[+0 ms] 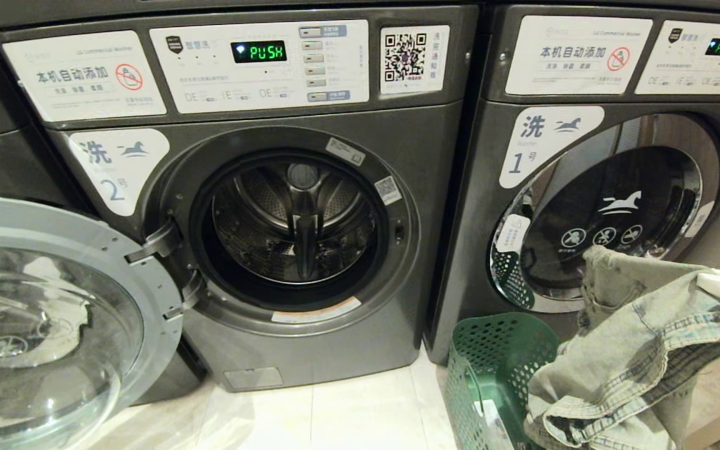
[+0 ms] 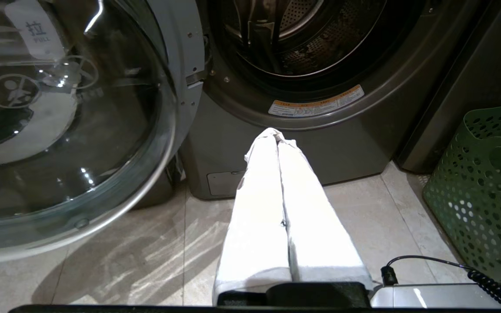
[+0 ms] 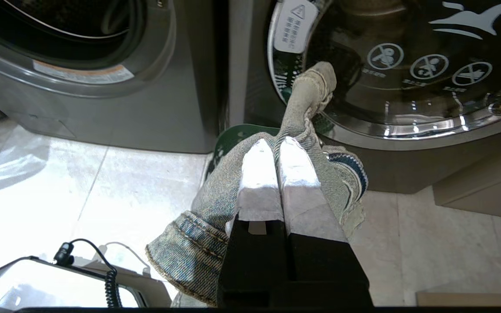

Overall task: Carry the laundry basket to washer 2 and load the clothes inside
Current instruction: Place the clothes into the washing machine

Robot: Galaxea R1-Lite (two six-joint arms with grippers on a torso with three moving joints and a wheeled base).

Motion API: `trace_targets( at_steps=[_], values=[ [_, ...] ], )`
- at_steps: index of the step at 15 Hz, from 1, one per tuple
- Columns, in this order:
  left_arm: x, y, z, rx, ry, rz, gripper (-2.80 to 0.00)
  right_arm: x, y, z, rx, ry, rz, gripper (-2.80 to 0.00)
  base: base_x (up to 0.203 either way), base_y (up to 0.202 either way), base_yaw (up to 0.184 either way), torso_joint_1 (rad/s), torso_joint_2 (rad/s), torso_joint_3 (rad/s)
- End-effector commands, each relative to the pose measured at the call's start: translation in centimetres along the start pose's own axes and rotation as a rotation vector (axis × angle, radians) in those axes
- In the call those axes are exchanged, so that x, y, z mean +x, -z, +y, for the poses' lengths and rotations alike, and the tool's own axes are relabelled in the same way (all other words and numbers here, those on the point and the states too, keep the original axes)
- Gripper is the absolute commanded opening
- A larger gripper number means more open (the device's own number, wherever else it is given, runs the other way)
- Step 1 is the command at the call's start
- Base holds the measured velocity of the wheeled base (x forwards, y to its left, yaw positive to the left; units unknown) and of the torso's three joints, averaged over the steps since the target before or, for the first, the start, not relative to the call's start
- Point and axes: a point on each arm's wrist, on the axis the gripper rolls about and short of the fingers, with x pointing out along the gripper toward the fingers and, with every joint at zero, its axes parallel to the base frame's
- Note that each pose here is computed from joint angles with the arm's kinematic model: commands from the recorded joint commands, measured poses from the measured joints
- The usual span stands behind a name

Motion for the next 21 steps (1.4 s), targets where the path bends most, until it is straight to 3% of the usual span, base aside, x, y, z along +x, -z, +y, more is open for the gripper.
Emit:
trace_targets(
  at_steps=[1, 21],
  values=[
    [0.01, -0.01, 0.00, 0.000, 0.000, 0.001, -2.80, 0.13, 0.02, -0.02, -0.001, -0.003, 0.003, -2.80, 0.000, 0.194, 0.001, 0.002, 0.00, 0.003],
    [0.01, -0.01, 0.00, 0.000, 0.000, 0.001, -2.80, 0.24, 0.16, 0.00, 0.000, -0.008, 0.009, -2.80, 0.000, 0.195, -0.002, 0.003, 0.00, 0.002]
  ],
)
